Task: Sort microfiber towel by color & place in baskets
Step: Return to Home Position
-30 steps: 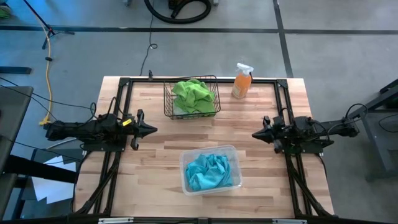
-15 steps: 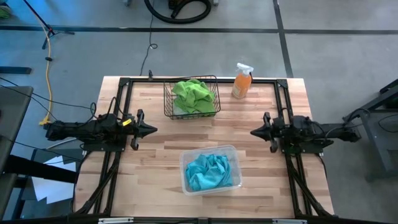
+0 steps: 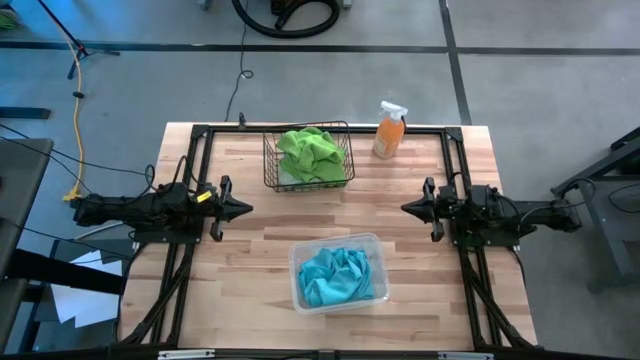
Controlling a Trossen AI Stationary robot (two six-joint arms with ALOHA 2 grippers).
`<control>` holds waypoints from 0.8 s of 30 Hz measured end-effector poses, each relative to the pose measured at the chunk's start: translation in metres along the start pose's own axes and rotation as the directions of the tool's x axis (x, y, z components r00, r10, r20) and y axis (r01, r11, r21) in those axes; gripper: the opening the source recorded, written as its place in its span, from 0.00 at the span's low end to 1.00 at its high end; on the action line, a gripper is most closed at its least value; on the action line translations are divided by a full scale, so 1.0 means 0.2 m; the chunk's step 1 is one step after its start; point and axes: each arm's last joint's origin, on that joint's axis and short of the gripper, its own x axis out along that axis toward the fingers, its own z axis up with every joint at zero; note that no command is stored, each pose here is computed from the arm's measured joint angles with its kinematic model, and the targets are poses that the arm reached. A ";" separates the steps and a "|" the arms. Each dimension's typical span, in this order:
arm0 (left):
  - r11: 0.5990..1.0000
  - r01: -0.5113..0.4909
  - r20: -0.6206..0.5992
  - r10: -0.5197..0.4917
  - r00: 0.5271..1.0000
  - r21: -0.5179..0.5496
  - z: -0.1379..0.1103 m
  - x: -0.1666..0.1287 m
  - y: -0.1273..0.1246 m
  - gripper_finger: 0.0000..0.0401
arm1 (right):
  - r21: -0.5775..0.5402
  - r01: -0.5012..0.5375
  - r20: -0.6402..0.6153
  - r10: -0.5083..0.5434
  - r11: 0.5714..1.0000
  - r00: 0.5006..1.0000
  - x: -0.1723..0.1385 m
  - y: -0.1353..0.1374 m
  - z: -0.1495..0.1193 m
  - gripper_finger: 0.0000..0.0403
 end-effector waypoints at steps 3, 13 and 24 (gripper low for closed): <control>1.000 0.000 0.000 0.000 1.000 0.000 0.00 0.00 0.00 0.00 | -0.002 0.001 -0.006 -0.001 1.000 1.000 0.00 0.00 0.00 0.00; 1.000 0.000 0.000 0.000 1.000 0.000 0.00 0.00 0.00 0.00 | -0.002 0.001 -0.007 -0.001 1.000 1.000 0.00 0.00 0.00 0.00; 1.000 0.000 0.000 0.000 1.000 0.000 0.00 0.00 0.00 0.00 | -0.002 0.002 -0.007 -0.002 1.000 1.000 0.00 0.00 0.00 0.00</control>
